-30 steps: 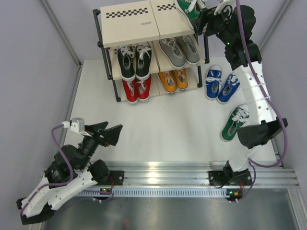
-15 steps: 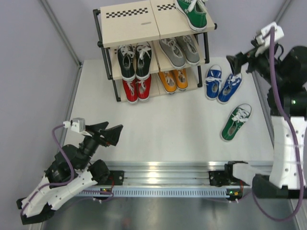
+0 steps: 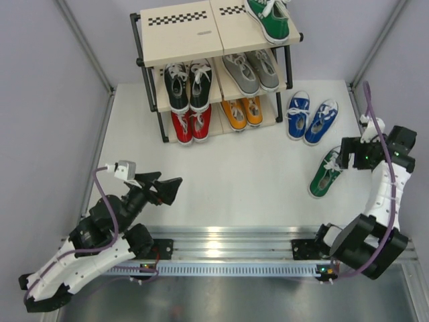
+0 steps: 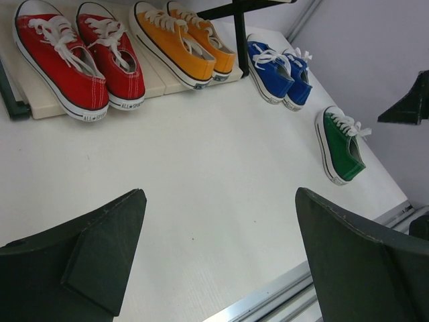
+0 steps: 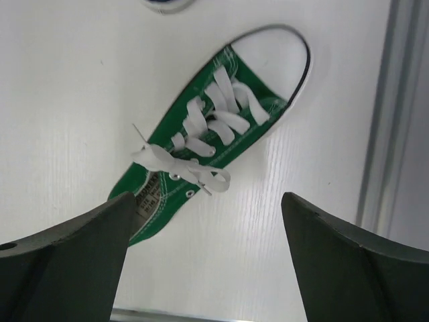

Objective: Place and organize the shoes onto the shoe shelf
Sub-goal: Pick up the shoe at the center of the board.

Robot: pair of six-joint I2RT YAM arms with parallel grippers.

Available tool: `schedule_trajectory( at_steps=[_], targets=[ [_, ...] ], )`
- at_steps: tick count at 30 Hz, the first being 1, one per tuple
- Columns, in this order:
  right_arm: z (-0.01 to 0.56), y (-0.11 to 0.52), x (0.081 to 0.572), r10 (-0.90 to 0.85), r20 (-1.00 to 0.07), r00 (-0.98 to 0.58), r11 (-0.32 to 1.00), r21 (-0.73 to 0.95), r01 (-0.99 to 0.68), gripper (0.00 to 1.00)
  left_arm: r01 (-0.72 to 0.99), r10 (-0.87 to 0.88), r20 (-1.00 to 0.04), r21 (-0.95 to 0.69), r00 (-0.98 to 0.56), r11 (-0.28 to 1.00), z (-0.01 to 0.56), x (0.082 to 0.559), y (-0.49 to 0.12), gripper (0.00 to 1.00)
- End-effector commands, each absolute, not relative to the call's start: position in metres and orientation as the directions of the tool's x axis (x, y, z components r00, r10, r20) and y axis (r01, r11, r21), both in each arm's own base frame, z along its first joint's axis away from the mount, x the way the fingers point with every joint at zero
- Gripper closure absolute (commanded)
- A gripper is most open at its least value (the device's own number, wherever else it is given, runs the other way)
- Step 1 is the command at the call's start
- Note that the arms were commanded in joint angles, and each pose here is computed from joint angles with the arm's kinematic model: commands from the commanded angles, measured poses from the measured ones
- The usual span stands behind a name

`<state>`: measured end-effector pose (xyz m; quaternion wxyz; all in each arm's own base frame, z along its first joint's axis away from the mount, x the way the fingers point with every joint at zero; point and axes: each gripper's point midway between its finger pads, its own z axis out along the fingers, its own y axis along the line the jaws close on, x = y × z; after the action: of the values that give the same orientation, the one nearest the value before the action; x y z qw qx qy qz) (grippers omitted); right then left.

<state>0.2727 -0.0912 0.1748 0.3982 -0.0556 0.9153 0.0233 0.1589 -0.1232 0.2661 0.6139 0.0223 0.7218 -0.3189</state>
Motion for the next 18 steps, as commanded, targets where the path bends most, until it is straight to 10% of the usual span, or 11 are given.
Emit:
schedule_trajectory(
  at_steps=[1, 13, 18],
  targets=[
    [0.146, -0.106, 0.270, -0.064, -0.701, -0.711, 0.995, 0.010, -0.099, 0.11, 0.443, -0.327, -0.909, -0.412, -0.256, 0.796, 0.262, 0.159, -0.129, 0.02],
    [0.056, -0.120, 0.294, 0.022, -0.556, -0.831, 0.989, 0.136, -0.065, 0.21, 0.447, -0.306, -0.911, -0.404, -0.277, 0.798, 0.257, 0.160, -0.134, 0.02],
    [0.034, -0.117, 0.300, -0.020, -0.519, -0.854, 0.988, 0.123, -0.097, 0.48, 0.450, -0.300, -0.911, -0.403, -0.283, 0.797, 0.256, 0.160, -0.136, 0.02]
  ],
)
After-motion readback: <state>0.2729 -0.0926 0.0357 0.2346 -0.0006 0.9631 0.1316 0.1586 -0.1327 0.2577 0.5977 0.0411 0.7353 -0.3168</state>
